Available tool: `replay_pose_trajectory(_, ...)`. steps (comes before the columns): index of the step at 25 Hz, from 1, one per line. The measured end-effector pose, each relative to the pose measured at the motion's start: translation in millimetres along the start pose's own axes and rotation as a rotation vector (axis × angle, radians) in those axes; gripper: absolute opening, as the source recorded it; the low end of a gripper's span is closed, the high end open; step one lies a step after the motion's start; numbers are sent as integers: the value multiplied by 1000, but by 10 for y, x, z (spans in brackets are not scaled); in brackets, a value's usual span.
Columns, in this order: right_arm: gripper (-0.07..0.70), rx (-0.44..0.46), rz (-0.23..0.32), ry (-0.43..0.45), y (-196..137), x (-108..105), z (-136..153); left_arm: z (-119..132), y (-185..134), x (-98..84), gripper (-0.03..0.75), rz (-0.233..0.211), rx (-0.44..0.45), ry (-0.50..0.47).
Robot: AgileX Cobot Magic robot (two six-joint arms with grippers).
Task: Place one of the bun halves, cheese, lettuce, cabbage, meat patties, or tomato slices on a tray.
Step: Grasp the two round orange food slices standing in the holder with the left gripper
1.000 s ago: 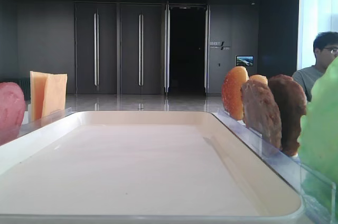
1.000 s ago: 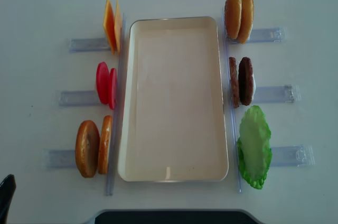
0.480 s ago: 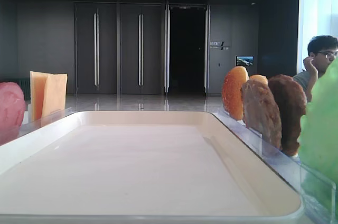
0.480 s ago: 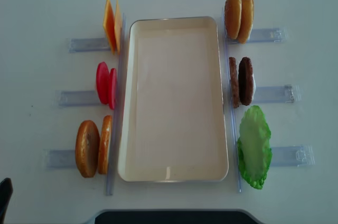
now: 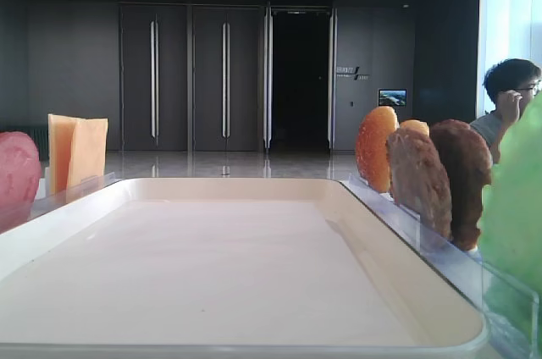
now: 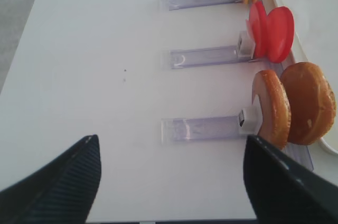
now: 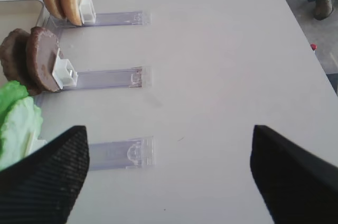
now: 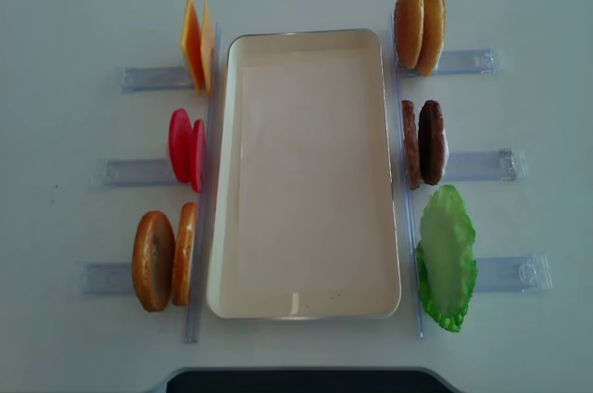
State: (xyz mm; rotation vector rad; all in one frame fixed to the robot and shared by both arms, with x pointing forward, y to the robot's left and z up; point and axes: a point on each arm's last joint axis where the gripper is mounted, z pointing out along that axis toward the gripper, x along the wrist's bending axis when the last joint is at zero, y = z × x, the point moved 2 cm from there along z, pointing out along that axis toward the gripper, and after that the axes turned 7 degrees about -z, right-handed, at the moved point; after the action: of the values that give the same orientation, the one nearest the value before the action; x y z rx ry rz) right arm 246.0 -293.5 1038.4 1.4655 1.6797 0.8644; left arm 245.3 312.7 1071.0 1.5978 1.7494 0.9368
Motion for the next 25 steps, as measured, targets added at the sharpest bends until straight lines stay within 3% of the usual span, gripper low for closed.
replay_pose_trajectory(6, 589, 0, 0, 0, 0, 0, 0, 110, 350, -16, 643, -49, 108, 10)
replay_pose_trajectory(13, 589, 0, 0, 0, 0, 0, 0, 261, 845, -30, 643, -34, 185, 27)
replay_pose_trajectory(20, 589, 0, 0, 0, 0, 0, 0, 631, 1248, -58, 643, -37, 314, 55)
replay_pose_trajectory(25, 589, 0, 0, 0, 0, 0, 0, 1010, 1358, -96, 643, -46, 436, 71)
